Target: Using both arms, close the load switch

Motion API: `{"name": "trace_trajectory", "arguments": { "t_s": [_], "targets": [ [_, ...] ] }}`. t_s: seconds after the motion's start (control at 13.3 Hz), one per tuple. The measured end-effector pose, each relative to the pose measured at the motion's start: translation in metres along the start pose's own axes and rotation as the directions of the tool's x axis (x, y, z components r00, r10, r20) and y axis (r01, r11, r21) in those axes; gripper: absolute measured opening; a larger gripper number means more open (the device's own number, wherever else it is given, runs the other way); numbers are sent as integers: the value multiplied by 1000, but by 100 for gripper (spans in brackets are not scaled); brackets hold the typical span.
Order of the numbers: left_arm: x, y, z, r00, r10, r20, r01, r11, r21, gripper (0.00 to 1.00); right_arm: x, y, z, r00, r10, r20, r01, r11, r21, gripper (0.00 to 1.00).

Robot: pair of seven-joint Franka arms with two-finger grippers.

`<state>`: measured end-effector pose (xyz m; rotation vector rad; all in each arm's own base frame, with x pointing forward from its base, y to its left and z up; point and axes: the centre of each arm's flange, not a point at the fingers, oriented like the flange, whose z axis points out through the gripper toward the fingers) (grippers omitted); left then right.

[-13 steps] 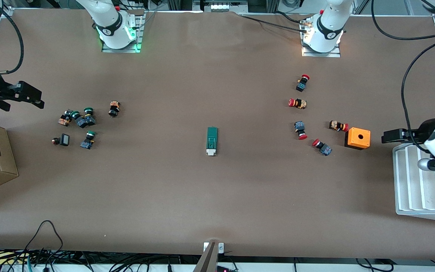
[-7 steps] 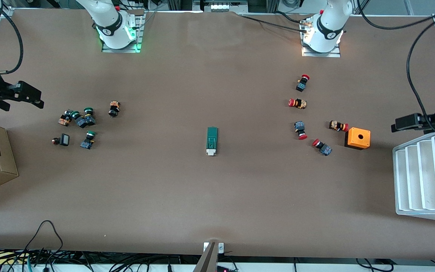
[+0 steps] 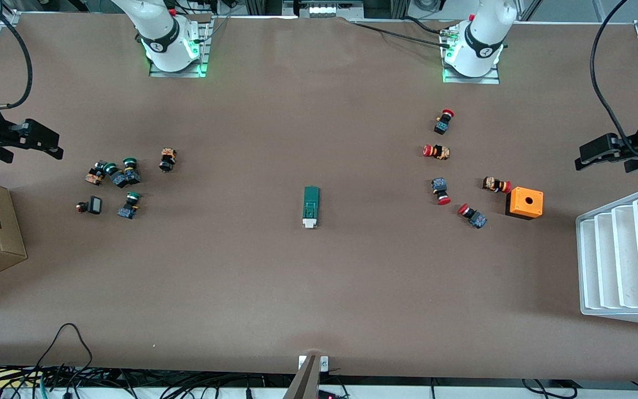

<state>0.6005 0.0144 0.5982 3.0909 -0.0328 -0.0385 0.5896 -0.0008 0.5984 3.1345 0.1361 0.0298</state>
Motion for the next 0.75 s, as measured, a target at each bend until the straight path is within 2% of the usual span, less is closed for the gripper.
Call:
{"name": "trace_trajectory", "arguments": {
  "t_s": [0.37,0.75],
  "targets": [
    [-23,3,20,1000,8,4,-8,1000,-12,100,0,3,0,1000,5,0,-5,1000,0,100],
    [-28,0,19,1000,3,-15,-4,1000,-14,100,-2,21,0,999,36,0,-36,999,-2,100]
  ]
}}
